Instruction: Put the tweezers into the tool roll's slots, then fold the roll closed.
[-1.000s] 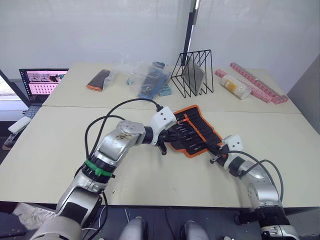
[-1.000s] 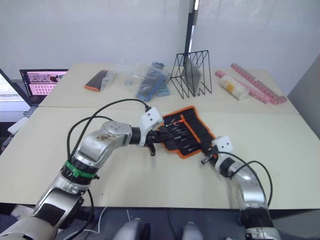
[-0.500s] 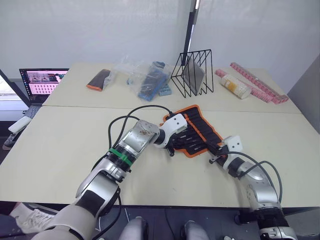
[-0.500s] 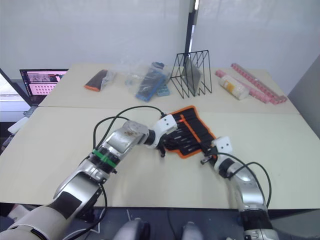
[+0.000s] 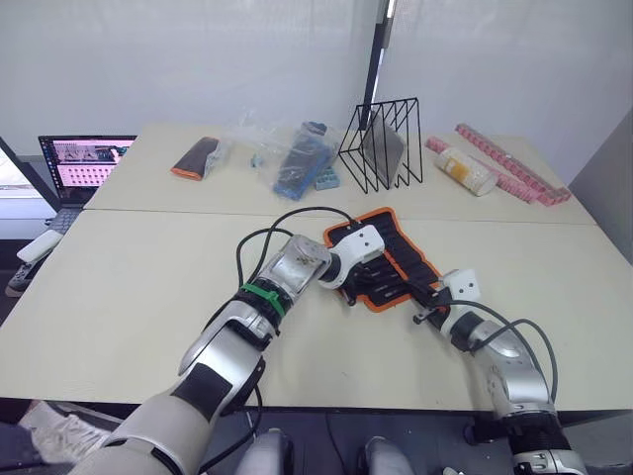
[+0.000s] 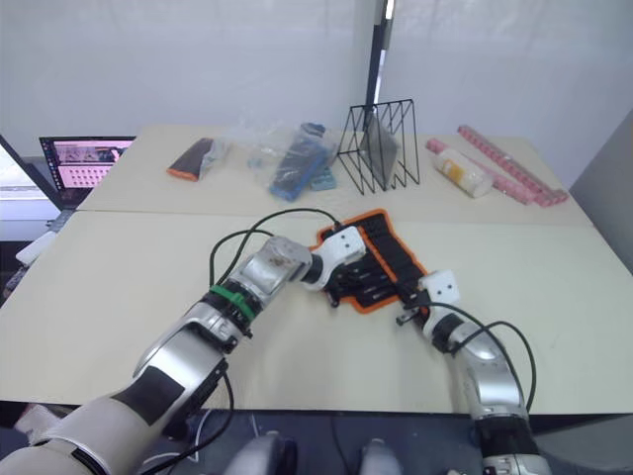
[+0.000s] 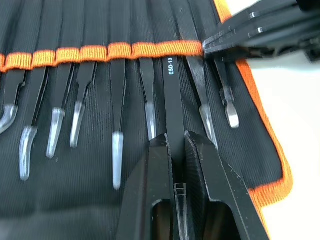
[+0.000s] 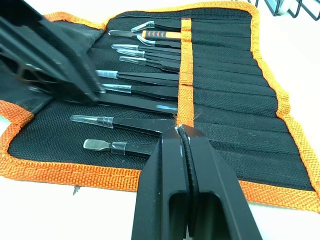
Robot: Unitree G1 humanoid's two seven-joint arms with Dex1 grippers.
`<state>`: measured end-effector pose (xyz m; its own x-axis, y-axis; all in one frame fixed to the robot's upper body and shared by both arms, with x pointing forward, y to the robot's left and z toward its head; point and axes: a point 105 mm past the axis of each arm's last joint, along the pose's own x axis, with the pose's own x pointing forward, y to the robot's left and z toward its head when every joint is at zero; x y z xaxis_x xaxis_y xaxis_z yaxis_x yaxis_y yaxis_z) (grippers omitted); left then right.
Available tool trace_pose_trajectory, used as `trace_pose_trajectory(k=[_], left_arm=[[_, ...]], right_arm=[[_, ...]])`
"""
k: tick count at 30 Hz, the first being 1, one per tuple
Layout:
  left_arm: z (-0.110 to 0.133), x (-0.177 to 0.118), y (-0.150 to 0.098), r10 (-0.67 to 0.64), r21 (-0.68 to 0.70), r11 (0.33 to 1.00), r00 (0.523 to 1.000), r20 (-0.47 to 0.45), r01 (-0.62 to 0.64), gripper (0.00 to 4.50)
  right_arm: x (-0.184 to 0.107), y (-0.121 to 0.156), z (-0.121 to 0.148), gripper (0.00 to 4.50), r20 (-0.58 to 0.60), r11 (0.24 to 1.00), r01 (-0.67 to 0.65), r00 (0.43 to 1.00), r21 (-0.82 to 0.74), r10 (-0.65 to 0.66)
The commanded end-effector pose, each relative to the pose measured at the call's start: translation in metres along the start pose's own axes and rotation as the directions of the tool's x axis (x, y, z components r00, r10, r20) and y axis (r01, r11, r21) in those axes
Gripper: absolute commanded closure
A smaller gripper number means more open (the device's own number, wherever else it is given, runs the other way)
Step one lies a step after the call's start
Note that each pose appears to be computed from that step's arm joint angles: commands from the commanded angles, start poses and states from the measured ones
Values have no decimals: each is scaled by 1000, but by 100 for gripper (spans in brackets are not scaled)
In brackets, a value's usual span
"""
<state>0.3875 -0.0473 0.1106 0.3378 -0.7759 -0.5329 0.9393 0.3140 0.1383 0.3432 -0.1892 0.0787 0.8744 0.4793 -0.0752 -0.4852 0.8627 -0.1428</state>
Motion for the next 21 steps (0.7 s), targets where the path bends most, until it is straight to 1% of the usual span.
trace_pose_trajectory(k=[1, 5, 7, 9, 12, 15, 21], left_arm=[[22, 4, 1, 20, 56, 998, 998, 64, -24, 447], [20, 17, -9, -12, 79, 997, 999, 52, 8, 447], [20, 21, -11, -8, 84, 996, 998, 54, 3, 447], [21, 25, -13, -3, 100, 995, 998, 67, -4, 447], [22, 29, -19, -29, 118, 993, 995, 93, 17, 447], [21, 30, -19, -17, 156, 988, 996, 92, 2, 447], [22, 29, -12, 18, 133, 991, 994, 109, -33, 447]], right_arm=[[-2, 0, -8, 450, -31, 1000, 13, 999, 8, -13], [-2, 1, -7, 450, -30, 1000, 13, 999, 9, -12], [-1, 3, -7, 450, -29, 1000, 10, 1000, 10, -10], [-1, 4, -7, 450, -28, 1000, 8, 1000, 10, -8], [0, 7, -7, 450, -27, 1000, -3, 1000, 10, 4], [-1, 10, -8, 450, -31, 1000, -12, 999, 10, 13], [-2, 9, -9, 450, -37, 1000, -12, 999, 8, 13]])
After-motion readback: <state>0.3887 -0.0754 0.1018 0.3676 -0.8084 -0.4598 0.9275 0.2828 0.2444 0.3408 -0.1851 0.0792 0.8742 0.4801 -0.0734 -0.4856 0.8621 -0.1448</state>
